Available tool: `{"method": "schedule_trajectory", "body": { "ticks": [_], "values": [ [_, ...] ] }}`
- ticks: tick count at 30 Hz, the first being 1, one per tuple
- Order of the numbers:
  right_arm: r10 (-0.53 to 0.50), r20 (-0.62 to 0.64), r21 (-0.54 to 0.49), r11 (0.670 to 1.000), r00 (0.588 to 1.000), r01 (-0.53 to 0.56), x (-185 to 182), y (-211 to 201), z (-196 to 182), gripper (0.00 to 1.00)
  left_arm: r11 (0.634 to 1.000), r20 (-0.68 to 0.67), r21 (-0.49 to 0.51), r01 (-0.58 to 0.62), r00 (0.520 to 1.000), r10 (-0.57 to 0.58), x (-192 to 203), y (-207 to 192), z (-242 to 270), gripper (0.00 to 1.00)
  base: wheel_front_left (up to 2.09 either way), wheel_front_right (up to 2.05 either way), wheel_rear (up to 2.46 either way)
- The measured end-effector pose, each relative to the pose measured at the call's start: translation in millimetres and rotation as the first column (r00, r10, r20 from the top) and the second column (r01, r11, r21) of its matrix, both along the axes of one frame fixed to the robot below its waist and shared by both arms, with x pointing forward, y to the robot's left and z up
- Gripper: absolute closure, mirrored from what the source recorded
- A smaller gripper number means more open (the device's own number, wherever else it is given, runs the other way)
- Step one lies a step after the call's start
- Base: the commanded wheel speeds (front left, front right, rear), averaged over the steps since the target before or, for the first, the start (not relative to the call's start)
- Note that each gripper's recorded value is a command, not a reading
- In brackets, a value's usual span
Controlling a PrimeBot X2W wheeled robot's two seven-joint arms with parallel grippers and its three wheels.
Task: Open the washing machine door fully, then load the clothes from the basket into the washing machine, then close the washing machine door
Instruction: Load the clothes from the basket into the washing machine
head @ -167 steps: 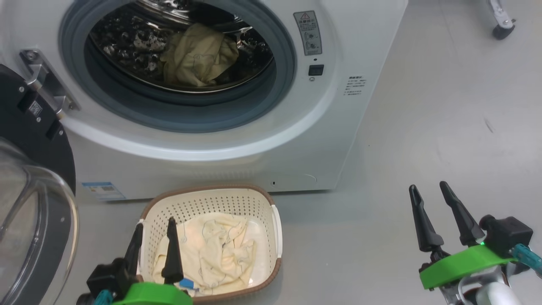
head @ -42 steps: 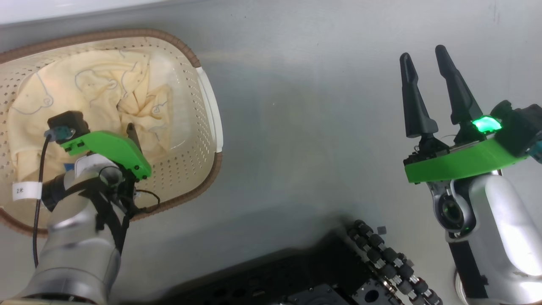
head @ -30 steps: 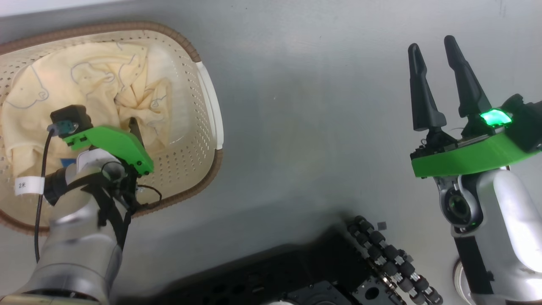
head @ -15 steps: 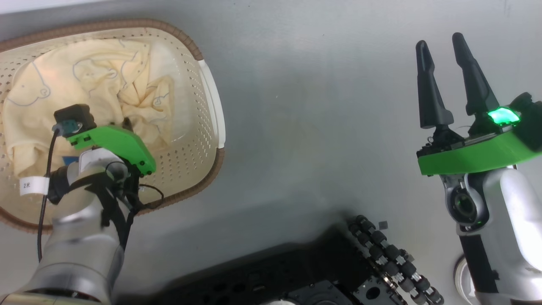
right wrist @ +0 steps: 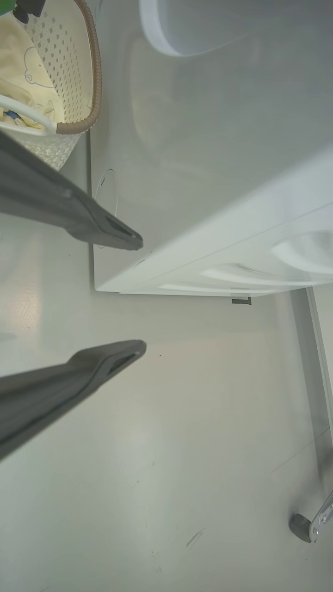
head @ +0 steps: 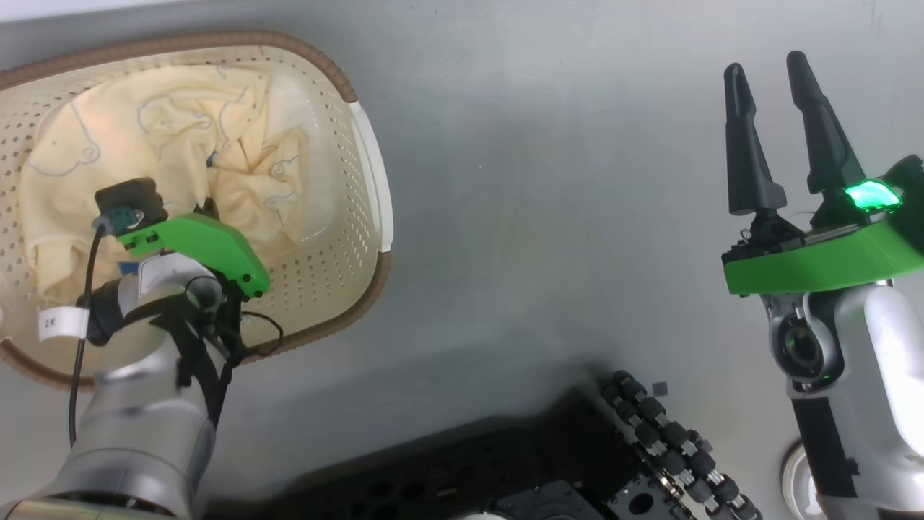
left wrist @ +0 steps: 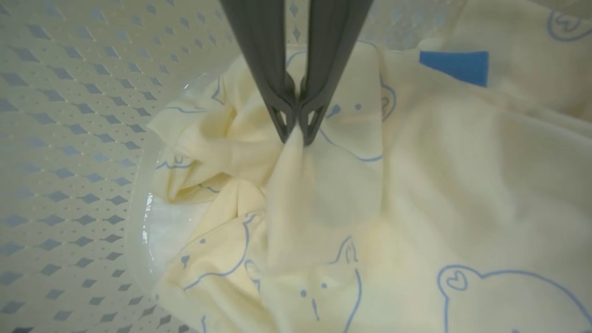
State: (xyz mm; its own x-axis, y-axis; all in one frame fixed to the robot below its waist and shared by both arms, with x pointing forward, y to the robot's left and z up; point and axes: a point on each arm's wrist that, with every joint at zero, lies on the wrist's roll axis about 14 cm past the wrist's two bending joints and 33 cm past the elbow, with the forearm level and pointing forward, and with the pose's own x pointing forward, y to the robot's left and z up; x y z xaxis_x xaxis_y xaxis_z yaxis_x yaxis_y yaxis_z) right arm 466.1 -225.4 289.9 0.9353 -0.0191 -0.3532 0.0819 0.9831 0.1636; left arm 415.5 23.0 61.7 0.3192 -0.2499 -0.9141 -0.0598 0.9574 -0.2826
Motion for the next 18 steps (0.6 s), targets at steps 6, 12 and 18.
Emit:
{"method": "schedule_trajectory", "body": {
  "ticks": [6, 12, 18],
  "values": [
    [0.009, 0.028, 0.007, 1.0, 1.0, -0.01, 5, 3, 10, 0.0, 0.999, 0.064, -0.004, -0.043, 0.997, 0.043, 11, 8, 13, 1.0, 0.0, 0.0, 0.0],
    [0.022, 0.07, 0.017, 1.0, 0.997, -0.024, 11, 8, 25, 0.0, 0.998, 0.116, -0.013, -0.065, 0.991, 0.066, 9, 18, 31, 1.0, 0.0, 0.0, 0.0],
    [0.034, 0.11, 0.03, 0.999, 0.993, -0.037, 15, 14, 41, 0.0, 0.993, 0.183, -0.054, -0.108, 0.976, 0.117, 13, 24, 56, 1.0, 0.0, 0.0, 0.0]
  ]
}}
